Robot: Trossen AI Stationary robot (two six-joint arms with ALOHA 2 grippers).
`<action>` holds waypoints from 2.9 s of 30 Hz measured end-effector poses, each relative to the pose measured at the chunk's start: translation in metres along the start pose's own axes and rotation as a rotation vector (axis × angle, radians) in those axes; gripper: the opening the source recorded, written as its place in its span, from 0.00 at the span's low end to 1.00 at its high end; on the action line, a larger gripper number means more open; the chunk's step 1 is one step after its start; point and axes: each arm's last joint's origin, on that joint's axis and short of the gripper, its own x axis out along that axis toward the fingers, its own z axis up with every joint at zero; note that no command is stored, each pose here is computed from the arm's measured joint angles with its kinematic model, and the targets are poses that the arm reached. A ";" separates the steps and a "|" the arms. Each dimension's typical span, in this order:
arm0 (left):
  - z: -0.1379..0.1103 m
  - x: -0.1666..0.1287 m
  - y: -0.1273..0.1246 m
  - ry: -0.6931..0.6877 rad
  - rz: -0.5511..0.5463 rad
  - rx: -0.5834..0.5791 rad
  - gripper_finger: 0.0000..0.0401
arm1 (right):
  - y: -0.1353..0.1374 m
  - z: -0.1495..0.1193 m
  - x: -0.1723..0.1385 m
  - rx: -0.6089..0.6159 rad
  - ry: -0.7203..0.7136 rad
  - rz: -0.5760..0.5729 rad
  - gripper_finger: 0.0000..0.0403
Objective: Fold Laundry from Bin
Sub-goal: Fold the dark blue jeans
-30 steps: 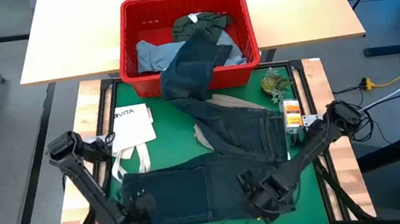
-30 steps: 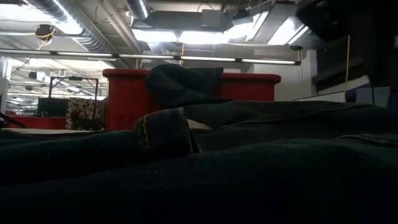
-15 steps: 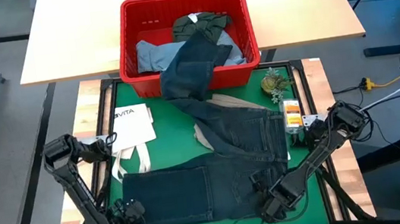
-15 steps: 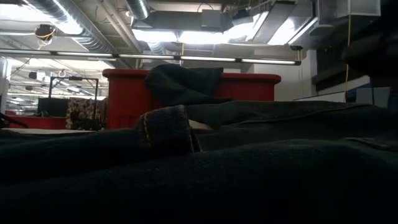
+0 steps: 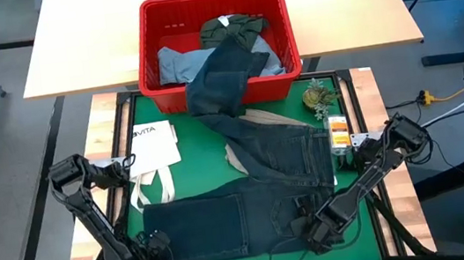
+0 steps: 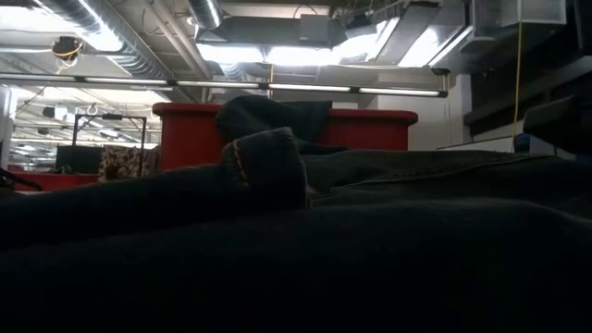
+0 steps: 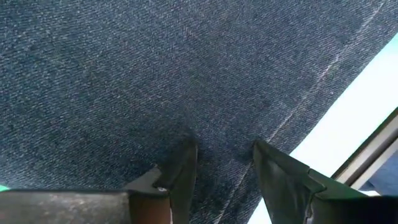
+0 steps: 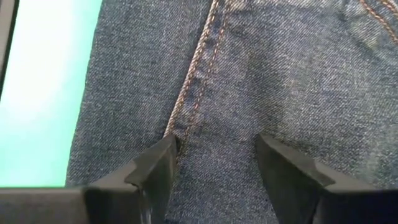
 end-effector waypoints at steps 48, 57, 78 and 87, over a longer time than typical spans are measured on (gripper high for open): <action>0.246 -0.168 0.084 -0.926 0.138 -0.092 0.39 | 0.034 0.084 -0.122 -0.289 -0.360 -0.174 0.56; 0.300 -0.175 0.153 -0.772 0.233 -0.246 0.39 | 0.034 0.084 -0.122 -0.287 -0.363 -0.175 0.56; 0.357 -0.149 0.199 -0.640 0.203 -0.349 0.39 | 0.034 0.084 -0.123 -0.296 -0.364 -0.177 0.56; 0.372 -0.137 0.200 -0.631 0.171 -0.279 0.34 | 0.034 0.084 -0.123 -0.299 -0.362 -0.177 0.56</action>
